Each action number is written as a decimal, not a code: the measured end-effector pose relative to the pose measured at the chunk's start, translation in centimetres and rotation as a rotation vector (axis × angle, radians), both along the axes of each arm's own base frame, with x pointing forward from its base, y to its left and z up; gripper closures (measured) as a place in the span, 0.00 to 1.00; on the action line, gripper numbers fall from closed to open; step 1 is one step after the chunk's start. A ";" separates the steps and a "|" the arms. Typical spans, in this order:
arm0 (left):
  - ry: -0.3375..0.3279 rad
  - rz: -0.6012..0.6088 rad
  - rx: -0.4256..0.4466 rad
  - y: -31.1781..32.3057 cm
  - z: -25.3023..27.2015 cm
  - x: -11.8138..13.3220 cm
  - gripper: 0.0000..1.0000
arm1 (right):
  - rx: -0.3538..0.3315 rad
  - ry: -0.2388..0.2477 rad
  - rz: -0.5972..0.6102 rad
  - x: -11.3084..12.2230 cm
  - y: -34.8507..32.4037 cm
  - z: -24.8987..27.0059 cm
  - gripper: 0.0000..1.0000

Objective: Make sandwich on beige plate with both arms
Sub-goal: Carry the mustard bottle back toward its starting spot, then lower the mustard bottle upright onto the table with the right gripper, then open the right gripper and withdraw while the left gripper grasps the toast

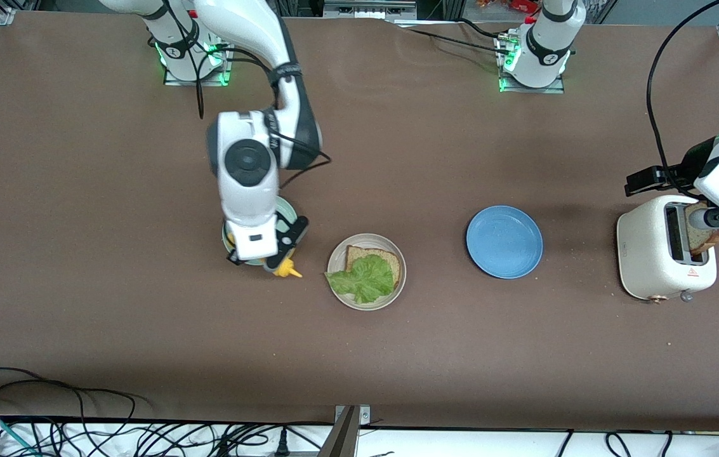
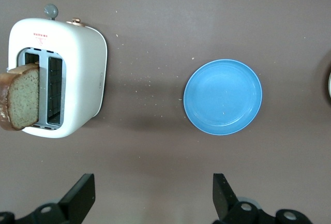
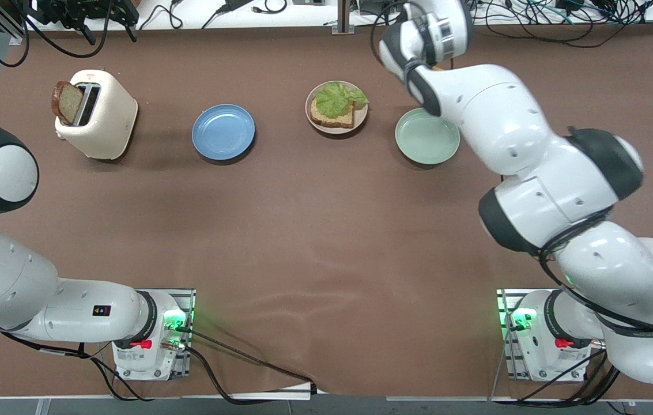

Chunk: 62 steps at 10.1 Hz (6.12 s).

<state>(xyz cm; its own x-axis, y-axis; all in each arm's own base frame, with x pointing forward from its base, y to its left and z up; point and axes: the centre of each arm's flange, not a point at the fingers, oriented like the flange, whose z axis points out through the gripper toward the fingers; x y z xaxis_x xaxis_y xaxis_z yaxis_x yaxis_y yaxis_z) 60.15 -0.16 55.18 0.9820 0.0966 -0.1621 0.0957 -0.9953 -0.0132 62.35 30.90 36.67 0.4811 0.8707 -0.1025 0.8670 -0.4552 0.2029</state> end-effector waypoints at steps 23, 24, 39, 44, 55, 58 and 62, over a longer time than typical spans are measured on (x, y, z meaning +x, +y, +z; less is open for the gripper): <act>0.003 0.000 0.000 0.0 -0.2 0.1 0.00 | 0.687 0.014 0.144 0.8 -36.1 -5.8 0.90; 0.004 0.000 0.000 0.0 -0.3 0.1 0.00 | 0.719 -0.001 0.165 0.6 -37.6 -6.2 0.90; -0.042 0.001 -0.002 3.0 -3.0 0.9 0.00 | 1.296 -0.272 0.292 -9.4 -45.3 -24.0 0.90; -0.121 -0.144 -0.013 14.2 -7.4 0.2 0.00 | 1.447 -0.275 0.227 -12.0 -45.8 -27.9 0.92; -0.180 -0.244 0.008 23.0 -17.2 -2.2 0.01 | 1.270 -0.112 0.199 -11.5 -56.1 -23.8 0.00; -0.158 -0.247 -0.004 22.9 -18.3 -2.2 0.46 | 1.114 0.063 0.085 -6.4 -57.4 -14.3 0.00; -0.119 -0.279 -0.027 22.4 -15.7 -1.4 0.87 | 0.849 0.285 -0.216 -2.7 -51.8 -1.8 0.00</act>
